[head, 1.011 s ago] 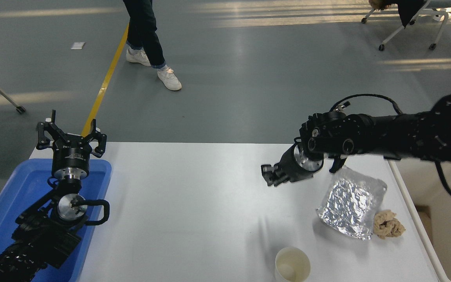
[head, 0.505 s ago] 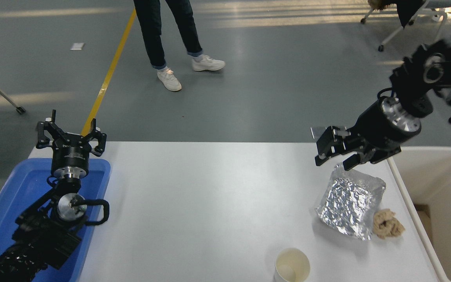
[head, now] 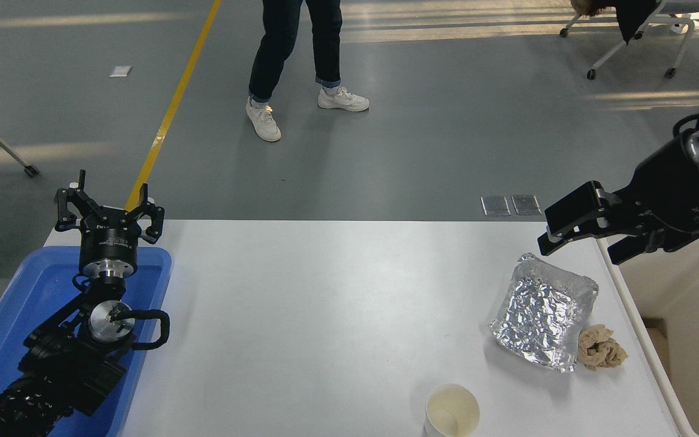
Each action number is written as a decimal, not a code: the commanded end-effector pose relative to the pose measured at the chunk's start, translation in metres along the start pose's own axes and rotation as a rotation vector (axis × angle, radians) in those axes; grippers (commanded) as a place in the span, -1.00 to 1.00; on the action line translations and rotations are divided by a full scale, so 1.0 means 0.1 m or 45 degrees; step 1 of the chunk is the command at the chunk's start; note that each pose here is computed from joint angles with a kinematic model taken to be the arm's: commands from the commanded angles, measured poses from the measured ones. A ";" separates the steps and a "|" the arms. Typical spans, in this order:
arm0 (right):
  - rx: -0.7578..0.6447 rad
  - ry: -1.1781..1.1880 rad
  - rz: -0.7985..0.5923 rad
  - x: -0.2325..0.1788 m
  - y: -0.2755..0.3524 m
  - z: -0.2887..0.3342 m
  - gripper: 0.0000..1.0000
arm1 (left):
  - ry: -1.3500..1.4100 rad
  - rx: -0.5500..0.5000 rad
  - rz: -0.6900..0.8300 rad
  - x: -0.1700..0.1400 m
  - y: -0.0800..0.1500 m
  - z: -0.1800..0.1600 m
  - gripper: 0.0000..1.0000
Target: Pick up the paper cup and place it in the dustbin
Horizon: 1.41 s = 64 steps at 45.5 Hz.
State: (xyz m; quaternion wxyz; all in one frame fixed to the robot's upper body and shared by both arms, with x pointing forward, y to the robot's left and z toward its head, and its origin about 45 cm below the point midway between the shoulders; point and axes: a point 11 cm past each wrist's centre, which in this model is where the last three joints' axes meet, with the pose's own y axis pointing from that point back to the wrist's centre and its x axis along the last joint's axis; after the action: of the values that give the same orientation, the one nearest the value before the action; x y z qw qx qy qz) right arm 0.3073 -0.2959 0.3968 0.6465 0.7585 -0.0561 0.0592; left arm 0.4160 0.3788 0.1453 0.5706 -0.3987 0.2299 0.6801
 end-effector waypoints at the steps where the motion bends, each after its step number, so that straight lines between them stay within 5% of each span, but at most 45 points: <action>1: -0.125 -0.015 -0.029 -0.09 0.02 0.24 1.00 | -0.001 0.000 0.000 0.00 0.00 0.00 0.98; 16: -0.198 -0.019 -0.080 -0.08 -0.08 0.24 1.00 | -0.001 0.000 0.000 0.00 0.00 0.00 0.98; 43: -0.525 0.133 0.114 0.57 -0.51 0.66 1.00 | -0.001 0.002 -0.003 0.00 0.00 0.00 0.98; 54: -0.523 0.136 0.081 0.54 -0.66 0.78 1.00 | -0.003 0.004 -0.004 0.00 0.00 0.00 0.98; 64: -0.310 0.128 -0.084 0.10 -0.75 0.42 1.00 | -0.003 0.004 -0.004 0.00 0.00 0.00 0.98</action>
State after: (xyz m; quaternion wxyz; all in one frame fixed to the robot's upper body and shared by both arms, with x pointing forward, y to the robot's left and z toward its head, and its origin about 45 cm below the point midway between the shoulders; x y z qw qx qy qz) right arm 0.3613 -0.3511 0.3327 0.7700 0.6287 -0.0520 0.0961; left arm 0.4161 0.3783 0.1453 0.5722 -0.3979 0.2297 0.6793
